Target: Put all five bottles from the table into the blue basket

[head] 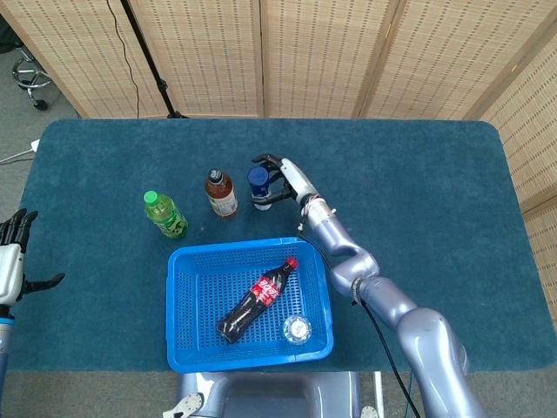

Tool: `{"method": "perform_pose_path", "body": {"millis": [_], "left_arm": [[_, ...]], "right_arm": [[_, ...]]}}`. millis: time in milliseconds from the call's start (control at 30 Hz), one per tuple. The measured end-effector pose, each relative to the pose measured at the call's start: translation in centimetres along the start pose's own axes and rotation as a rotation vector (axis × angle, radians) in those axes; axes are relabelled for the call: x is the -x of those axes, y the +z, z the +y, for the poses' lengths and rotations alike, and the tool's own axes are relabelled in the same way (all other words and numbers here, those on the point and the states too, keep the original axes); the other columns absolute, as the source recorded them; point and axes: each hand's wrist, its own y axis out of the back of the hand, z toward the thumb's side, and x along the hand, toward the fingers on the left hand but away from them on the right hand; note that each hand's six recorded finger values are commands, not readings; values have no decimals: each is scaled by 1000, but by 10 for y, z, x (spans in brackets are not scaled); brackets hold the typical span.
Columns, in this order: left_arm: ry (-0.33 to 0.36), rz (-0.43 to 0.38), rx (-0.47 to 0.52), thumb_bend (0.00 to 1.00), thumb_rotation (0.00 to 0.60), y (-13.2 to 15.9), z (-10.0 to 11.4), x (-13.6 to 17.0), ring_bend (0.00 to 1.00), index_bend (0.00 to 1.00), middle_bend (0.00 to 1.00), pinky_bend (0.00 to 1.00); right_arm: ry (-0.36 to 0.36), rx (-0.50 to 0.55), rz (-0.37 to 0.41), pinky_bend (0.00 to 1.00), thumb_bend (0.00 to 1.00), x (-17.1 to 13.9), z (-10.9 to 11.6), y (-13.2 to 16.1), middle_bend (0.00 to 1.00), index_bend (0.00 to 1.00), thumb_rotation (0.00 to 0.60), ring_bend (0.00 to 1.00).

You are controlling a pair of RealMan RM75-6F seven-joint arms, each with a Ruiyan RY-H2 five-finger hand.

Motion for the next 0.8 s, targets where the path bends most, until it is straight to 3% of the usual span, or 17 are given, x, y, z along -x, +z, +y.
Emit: {"method": "perform_pose_path", "body": {"millis": [100,167,433,800], "left_arm": [[-2,0,-1,0,600,0,0,0,0,0,0,0],[-3,-2,-2,0,600,1,-1,0,0,0,0,0],[-10,-17,-3,0,600,4,-2,2,0,0,0,0],[-15,-48,8,0,600,8,-2,7,0,0,0,0]], "right_arm": [[-32,-11,5,691,295,1,6,-2,604,517,600,597],[-53,-18,14,757,342,0,10,-2,615,536,600,627],[-95,-37,56,800,368,-4,28,3,615,544,600,644],[-124,-61,191,800,380,-26,68,40,615,549,600,644]]}}
